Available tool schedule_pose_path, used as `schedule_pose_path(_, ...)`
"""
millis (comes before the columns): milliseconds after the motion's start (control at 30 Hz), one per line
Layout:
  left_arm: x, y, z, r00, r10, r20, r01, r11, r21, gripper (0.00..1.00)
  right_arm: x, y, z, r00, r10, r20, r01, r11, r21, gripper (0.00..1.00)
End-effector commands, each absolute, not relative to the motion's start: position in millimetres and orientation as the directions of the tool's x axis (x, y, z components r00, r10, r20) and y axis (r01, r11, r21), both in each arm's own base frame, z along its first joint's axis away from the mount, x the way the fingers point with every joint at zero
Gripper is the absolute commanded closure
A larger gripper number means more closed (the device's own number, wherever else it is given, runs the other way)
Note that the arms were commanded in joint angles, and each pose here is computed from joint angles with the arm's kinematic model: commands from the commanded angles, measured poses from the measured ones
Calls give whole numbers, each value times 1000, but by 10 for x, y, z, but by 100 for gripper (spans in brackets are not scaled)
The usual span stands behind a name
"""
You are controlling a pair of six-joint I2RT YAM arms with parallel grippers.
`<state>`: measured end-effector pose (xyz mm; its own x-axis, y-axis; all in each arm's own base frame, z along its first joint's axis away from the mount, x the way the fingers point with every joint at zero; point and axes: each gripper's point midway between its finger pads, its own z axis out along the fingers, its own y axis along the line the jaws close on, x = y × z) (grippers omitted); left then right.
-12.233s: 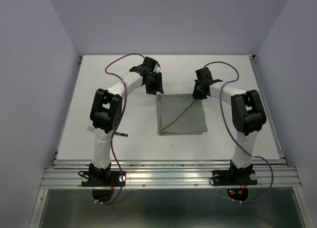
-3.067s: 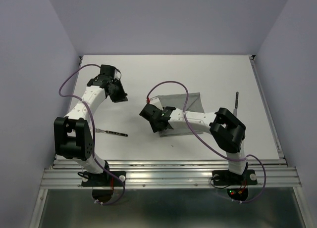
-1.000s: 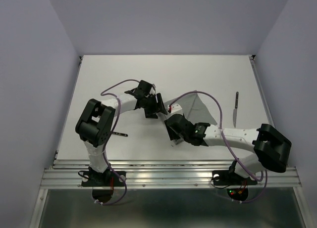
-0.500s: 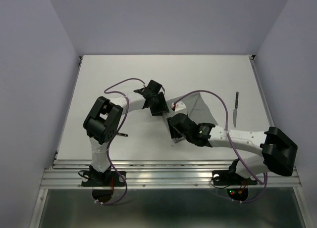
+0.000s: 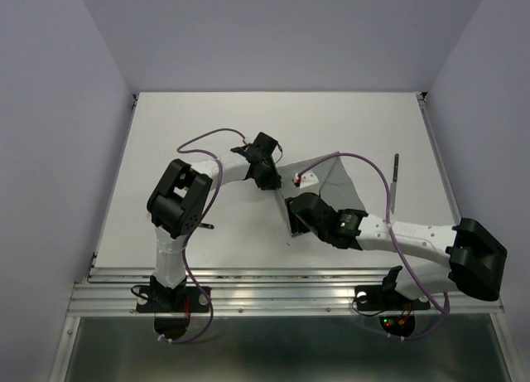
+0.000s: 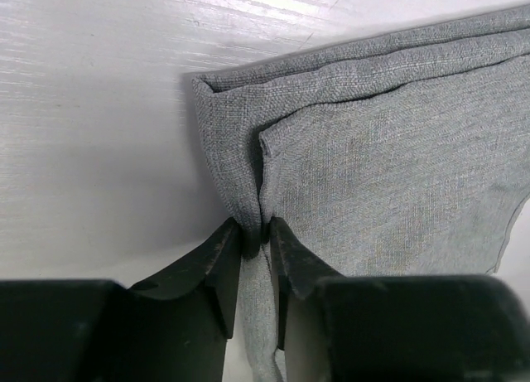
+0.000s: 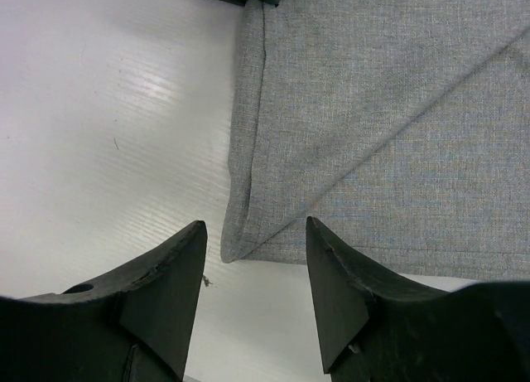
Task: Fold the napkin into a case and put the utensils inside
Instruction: Pick up the upper triangle-folded napkin from the center of the board.
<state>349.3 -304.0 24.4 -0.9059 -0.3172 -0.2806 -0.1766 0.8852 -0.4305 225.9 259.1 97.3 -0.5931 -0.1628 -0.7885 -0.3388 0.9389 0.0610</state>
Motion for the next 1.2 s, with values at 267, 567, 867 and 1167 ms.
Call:
schedule_pose_path(267,3390,-2967,112,-917,-297,-268,-183,907,-378,100,2250,2598,1020,-591,-155,-792,-332,941,63,43)
schedule_pose_path(567,3347,-3053,305,-933,-263,-244,-143,897,-418,100,2293,2743,917,-589,-294,-753,-388,920,-56,44)
schedule_pose_path(867,3286,-3083,565,-944,-243,-222,-116,877,-466,100,2344,2850,623,-581,-386,-717,-427,894,-135,42)
schedule_pose_path(1167,3272,-3102,644,-947,-235,-218,-103,868,-486,100,2392,2811,472,-571,-446,-689,-415,881,-227,46)
